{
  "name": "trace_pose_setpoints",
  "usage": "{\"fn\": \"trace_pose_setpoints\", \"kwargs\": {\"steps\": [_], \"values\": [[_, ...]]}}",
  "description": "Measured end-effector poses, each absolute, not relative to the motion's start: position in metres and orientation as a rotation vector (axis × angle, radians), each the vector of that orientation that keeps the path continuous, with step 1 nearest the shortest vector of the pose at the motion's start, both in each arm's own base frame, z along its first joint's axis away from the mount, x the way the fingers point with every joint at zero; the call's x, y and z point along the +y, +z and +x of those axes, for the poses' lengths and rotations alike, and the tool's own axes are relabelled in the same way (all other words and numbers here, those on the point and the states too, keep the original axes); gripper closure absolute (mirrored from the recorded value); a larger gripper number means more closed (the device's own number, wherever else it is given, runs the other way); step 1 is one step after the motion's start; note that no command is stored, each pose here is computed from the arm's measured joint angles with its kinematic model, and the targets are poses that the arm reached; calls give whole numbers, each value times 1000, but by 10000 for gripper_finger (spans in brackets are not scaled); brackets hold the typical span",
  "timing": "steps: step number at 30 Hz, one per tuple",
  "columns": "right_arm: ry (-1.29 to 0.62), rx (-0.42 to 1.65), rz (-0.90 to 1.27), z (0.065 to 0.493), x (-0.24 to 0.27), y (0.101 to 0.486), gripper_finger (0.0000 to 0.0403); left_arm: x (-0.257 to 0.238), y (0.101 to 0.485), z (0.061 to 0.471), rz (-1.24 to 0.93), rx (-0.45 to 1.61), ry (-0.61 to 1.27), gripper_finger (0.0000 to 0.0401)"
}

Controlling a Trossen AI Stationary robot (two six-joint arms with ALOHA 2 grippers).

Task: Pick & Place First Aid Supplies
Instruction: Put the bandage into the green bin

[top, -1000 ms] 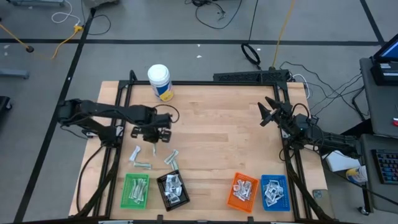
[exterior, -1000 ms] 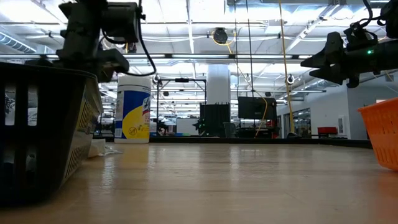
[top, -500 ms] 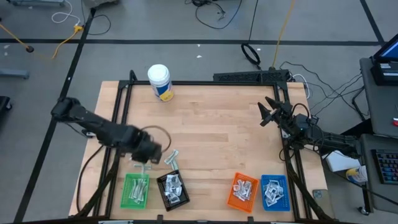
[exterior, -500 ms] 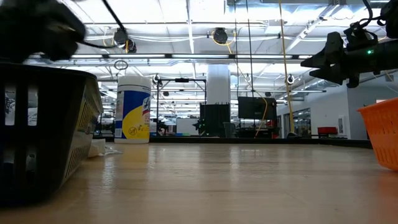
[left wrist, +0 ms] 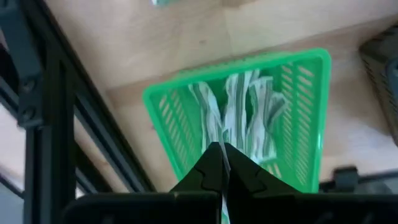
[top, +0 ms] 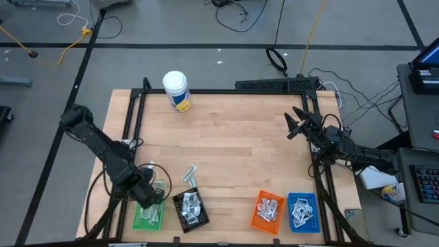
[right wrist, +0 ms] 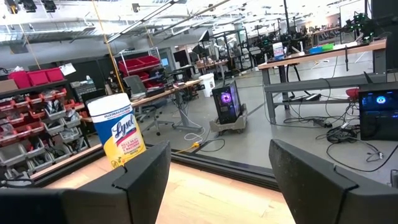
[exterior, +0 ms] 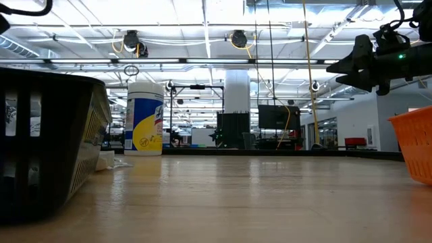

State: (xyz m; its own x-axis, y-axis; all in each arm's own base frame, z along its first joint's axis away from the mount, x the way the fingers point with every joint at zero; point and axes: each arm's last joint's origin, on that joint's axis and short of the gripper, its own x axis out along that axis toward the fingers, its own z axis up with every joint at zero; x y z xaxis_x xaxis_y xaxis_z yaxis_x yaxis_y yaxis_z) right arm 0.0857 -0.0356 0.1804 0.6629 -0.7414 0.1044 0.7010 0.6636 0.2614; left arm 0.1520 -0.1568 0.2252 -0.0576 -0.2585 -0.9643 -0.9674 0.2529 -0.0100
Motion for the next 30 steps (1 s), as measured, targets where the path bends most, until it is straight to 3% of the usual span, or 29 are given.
{"fn": "trace_pose_setpoints", "kwargs": {"steps": [12, 17, 21, 30], "values": [[-821, -209, 206, 86, -36, 180, 136, -177, 191, 158, -1043, 1548, 997, 400], [-821, -209, 206, 86, -36, 180, 136, -182, 189, 162, -1069, 1546, 956, 379], [-822, -209, 206, 86, -36, 180, 135, -184, 189, 163, -1083, 1544, 938, 338], [-821, -209, 206, 86, -36, 180, 135, -183, 195, 161, -1086, 1612, 868, 197]]}}
